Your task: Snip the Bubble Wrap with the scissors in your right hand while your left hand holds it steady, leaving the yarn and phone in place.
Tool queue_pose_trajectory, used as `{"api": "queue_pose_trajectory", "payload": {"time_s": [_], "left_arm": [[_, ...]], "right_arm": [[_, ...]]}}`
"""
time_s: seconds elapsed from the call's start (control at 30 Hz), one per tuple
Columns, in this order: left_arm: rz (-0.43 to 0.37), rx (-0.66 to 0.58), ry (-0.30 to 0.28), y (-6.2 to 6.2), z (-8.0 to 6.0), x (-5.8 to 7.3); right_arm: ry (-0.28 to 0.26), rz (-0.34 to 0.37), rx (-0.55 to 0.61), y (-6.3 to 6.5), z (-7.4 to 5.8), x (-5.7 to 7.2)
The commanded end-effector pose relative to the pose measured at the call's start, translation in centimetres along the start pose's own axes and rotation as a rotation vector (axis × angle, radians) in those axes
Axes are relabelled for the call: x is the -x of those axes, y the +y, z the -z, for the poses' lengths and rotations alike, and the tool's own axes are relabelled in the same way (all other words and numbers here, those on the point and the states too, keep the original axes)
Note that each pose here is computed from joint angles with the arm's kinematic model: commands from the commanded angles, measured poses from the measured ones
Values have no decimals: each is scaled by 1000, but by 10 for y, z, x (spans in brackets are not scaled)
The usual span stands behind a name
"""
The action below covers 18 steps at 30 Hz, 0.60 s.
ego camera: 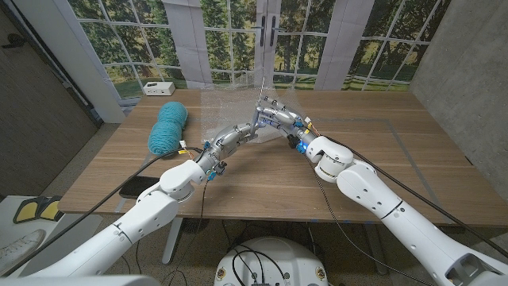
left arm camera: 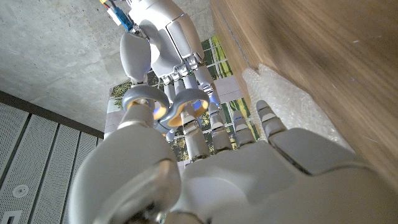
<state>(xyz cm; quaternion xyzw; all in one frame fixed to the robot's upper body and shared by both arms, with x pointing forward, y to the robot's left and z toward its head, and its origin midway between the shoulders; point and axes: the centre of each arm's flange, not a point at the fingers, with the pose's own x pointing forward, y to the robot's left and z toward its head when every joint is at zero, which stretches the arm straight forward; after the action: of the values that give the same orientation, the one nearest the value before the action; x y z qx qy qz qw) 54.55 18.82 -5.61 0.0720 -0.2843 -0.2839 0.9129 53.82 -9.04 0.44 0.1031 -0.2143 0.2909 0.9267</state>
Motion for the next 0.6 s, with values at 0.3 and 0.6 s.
{"api": "queue_pose_trajectory", "payload": {"time_s": [0.3,0.6], "left_arm": [[10,5,11,-1,2,-3],[10,4,8,-4,2,-4]], "right_arm": [[-9,-26,56,4,2,6],[4,-37,59,8,8,9]]}}
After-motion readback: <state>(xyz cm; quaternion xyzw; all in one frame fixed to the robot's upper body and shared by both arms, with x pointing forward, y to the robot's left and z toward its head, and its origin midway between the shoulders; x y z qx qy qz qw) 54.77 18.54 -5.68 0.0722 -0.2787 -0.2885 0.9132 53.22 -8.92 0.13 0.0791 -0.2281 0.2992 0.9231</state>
